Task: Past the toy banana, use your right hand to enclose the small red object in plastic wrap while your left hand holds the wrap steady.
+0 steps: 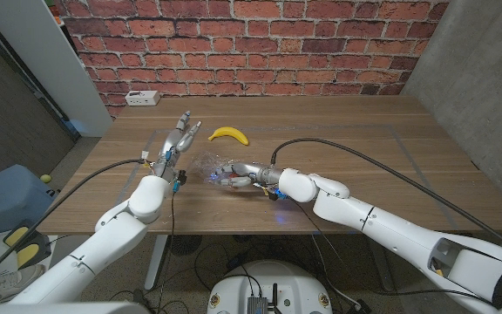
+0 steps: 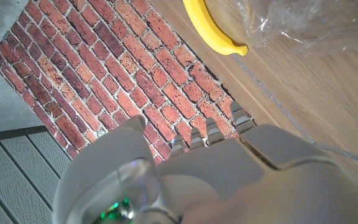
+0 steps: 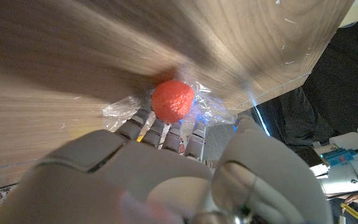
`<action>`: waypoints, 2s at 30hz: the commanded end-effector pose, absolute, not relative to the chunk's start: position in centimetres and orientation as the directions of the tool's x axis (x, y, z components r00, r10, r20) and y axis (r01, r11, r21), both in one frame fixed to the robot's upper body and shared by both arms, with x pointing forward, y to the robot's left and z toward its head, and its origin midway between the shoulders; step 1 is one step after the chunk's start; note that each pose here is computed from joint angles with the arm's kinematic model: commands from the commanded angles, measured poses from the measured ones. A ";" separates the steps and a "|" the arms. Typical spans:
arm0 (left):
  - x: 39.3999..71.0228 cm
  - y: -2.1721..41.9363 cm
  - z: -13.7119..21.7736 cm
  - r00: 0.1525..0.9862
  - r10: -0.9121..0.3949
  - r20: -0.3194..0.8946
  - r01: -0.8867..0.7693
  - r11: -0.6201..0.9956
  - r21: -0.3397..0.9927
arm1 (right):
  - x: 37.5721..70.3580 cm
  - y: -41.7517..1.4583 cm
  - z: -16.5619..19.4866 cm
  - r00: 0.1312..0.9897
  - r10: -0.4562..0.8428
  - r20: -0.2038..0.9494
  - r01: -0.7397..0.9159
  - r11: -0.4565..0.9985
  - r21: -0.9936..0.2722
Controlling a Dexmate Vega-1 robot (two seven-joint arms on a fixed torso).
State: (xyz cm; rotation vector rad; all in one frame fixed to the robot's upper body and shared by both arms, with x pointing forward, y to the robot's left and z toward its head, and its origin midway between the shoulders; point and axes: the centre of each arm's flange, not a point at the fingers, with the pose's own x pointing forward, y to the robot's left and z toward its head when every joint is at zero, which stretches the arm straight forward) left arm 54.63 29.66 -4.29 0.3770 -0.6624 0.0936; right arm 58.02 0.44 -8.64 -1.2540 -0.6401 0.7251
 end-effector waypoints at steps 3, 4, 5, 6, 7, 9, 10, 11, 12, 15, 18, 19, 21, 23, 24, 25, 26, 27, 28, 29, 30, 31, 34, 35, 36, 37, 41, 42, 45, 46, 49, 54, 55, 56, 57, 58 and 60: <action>54.8 29.7 -4.4 0.789 -0.050 0.613 -0.180 0.934 0.308 | 58.3 0.1 -9.1 0.665 0.746 -0.032 -0.148 0.089 -0.985; 54.8 29.6 -4.4 0.788 -0.051 0.613 -0.179 0.935 0.307 | 58.3 0.1 -9.0 0.665 0.747 -0.031 -0.146 0.090 -0.985; 54.8 29.6 -4.4 0.789 -0.050 0.613 -0.180 0.934 0.309 | 58.2 0.0 -9.0 0.663 0.748 -0.025 -0.143 0.094 -0.985; 54.8 29.6 -4.5 0.789 -0.050 0.613 -0.180 0.934 0.308 | 58.1 0.0 -8.9 0.660 0.751 -0.018 -0.141 0.101 -0.985; 54.8 29.6 -4.5 0.789 -0.051 0.613 -0.178 0.935 0.307 | 58.0 0.0 -8.7 0.656 0.755 -0.009 -0.137 0.107 -0.985; 54.7 29.6 -4.6 0.788 -0.051 0.613 -0.179 0.935 0.307 | 57.8 0.0 -8.4 0.651 0.759 0.011 -0.124 0.120 -0.985; 54.7 29.6 -4.7 0.788 -0.051 0.613 -0.180 0.934 0.309 | 57.8 -0.1 -8.2 0.644 0.765 0.028 -0.123 0.140 -0.983; 54.6 29.6 -4.7 0.789 -0.051 0.612 -0.179 0.934 0.309 | 57.9 -0.2 -8.1 0.631 0.774 0.046 -0.134 0.167 -0.977; 54.6 29.6 -4.8 0.789 -0.050 0.612 -0.179 0.934 0.308 | 58.0 -0.4 -8.0 0.616 0.786 0.060 -0.157 0.197 -0.968; 54.5 29.7 -5.0 0.791 -0.048 0.610 -0.180 0.935 0.307 | 58.3 -0.7 -7.8 0.598 0.796 0.095 -0.178 0.248 -0.952; 54.4 29.7 -5.2 0.794 -0.047 0.606 -0.177 0.936 0.304 | 58.4 -1.0 -7.7 0.576 0.806 0.139 -0.198 0.302 -0.932; 54.4 29.7 -5.3 0.794 -0.047 0.606 -0.177 0.936 0.304 | 58.4 -1.1 -7.6 0.572 0.806 0.152 -0.192 0.313 -0.930; 54.3 29.7 -5.4 0.794 -0.046 0.606 -0.178 0.936 0.304 | 58.4 -1.3 -7.3 0.563 0.806 0.182 -0.198 0.345 -0.917; 54.3 29.7 -5.4 0.794 -0.047 0.606 -0.176 0.936 0.304 | 58.3 -1.5 -7.1 0.552 0.807 0.212 -0.207 0.379 -0.902; 54.3 29.7 -5.4 0.794 -0.049 0.606 -0.176 0.935 0.306 | 58.3 -1.6 -7.0 0.546 0.806 0.230 -0.207 0.395 -0.895; 54.3 29.7 -5.4 0.793 -0.050 0.607 -0.176 0.935 0.307 | 58.2 -1.7 -6.8 0.543 0.804 0.243 -0.205 0.407 -0.890; 54.3 29.7 -5.5 0.792 -0.051 0.608 -0.177 0.935 0.308 | 58.2 -1.8 -6.6 0.539 0.802 0.256 -0.204 0.420 -0.884; 54.3 29.8 -5.5 0.792 -0.052 0.609 -0.176 0.935 0.308 | 58.1 -1.9 -6.5 0.535 0.801 0.270 -0.205 0.433 -0.878; 54.3 29.8 -5.5 0.791 -0.054 0.610 -0.175 0.935 0.309 | 58.0 -2.0 -6.4 0.531 0.799 0.284 -0.207 0.447 -0.870; 54.3 29.8 -5.5 0.790 -0.054 0.611 -0.174 0.935 0.309 | 58.0 -2.1 -6.3 0.528 0.797 0.294 -0.209 0.458 -0.864; 54.3 29.8 -5.5 0.790 -0.057 0.611 -0.173 0.935 0.310 | 57.9 -2.2 -6.1 0.526 0.794 0.306 -0.209 0.469 -0.858; 54.3 29.8 -5.5 0.789 -0.058 0.611 -0.172 0.935 0.311 | 57.9 -2.4 -6.0 0.525 0.790 0.317 -0.208 0.480 -0.852; 54.3 29.9 -5.5 0.789 -0.061 0.611 -0.168 0.935 0.311 | 57.7 -2.8 -5.6 0.522 0.776 0.354 -0.201 0.516 -0.833; 54.3 29.9 -5.6 0.789 -0.062 0.612 -0.168 0.935 0.311 | 57.6 -2.9 -5.5 0.522 0.771 0.365 -0.199 0.526 -0.827; 54.3 29.9 -5.6 0.789 -0.064 0.612 -0.167 0.935 0.313 | 57.6 -3.1 -5.4 0.523 0.764 0.377 -0.194 0.538 -0.821; 54.2 30.0 -5.6 0.788 -0.065 0.612 -0.166 0.935 0.313 | 57.6 -3.2 -5.2 0.524 0.758 0.388 -0.189 0.548 -0.815; 54.2 30.2 -5.7 0.789 -0.073 0.610 -0.161 0.934 0.320 | 57.5 -3.8 -4.7 0.523 0.734 0.434 -0.181 0.593 -0.785; 54.2 30.2 -5.7 0.788 -0.075 0.610 -0.160 0.933 0.321 | 57.5 -3.9 -4.6 0.524 0.728 0.442 -0.179 0.602 -0.779; 54.1 30.5 -5.8 0.785 -0.085 0.613 -0.153 0.933 0.325 | 57.5 -4.4 -4.3 0.527 0.705 0.474 -0.173 0.635 -0.753; 54.1 30.6 -5.8 0.781 -0.083 0.618 -0.159 0.932 0.326 | 57.6 -4.7 -4.2 0.530 0.688 0.497 -0.175 0.661 -0.729; 54.1 31.0 -5.7 0.774 -0.091 0.626 -0.156 0.932 0.328 | 57.8 -5.1 -4.0 0.538 0.660 0.524 -0.170 0.694 -0.699; 54.3 31.8 -5.8 0.762 -0.113 0.638 -0.138 0.934 0.330 | 58.0 -5.6 -3.6 0.551 0.618 0.561 -0.167 0.740 -0.651; 54.4 31.9 -5.8 0.760 -0.116 0.640 -0.135 0.934 0.330 | 58.0 -5.7 -3.5 0.553 0.609 0.568 -0.166 0.749 -0.642; 54.4 32.1 -5.8 0.757 -0.120 0.642 -0.132 0.935 0.330 | 58.0 -5.8 -3.5 0.556 0.599 0.576 -0.163 0.758 -0.632; 54.5 32.3 -5.8 0.754 -0.124 0.644 -0.128 0.935 0.330 | 58.1 -5.9 -3.4 0.560 0.589 0.583 -0.161 0.768 -0.620; 54.6 32.4 -5.7 0.752 -0.131 0.645 -0.121 0.936 0.331 | 58.1 -6.1 -3.4 0.563 0.578 0.591 -0.159 0.777 -0.608; 54.8 32.8 -5.6 0.749 -0.143 0.647 -0.108 0.937 0.332 | 58.1 -6.3 -3.3 0.569 0.558 0.605 -0.158 0.795 -0.585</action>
